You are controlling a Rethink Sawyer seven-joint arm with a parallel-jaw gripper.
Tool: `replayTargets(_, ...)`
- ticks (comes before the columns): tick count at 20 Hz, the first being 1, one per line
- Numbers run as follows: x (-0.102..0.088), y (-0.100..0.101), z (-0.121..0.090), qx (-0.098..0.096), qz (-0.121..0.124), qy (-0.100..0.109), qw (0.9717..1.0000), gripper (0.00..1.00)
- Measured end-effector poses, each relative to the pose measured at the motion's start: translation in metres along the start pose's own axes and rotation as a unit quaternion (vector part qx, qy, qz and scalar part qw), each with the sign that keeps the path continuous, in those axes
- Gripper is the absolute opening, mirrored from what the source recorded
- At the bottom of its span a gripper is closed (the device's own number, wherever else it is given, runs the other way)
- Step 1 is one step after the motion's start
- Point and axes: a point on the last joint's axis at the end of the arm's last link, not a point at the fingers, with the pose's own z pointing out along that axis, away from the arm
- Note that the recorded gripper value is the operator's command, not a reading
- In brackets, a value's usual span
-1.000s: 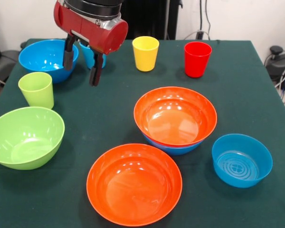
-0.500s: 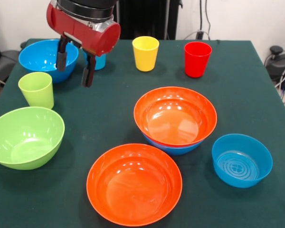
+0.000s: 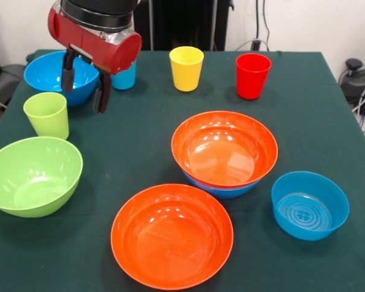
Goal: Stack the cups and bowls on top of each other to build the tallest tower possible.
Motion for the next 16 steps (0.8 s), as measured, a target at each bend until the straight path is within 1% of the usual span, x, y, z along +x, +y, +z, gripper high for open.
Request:
replayTargets(6, -0.003, -0.014, 0.003, 0.005, 0.001, 0.0, 1.0, 1.0)
replayTargets(9, -0.005, -0.022, 0.001, 0.007, 0.001, -0.002, 1.0, 1.0)
replayTargets(16, 0.0, -0.03, -0.001, 0.005, -0.001, 0.003, 1.0, 1.0)
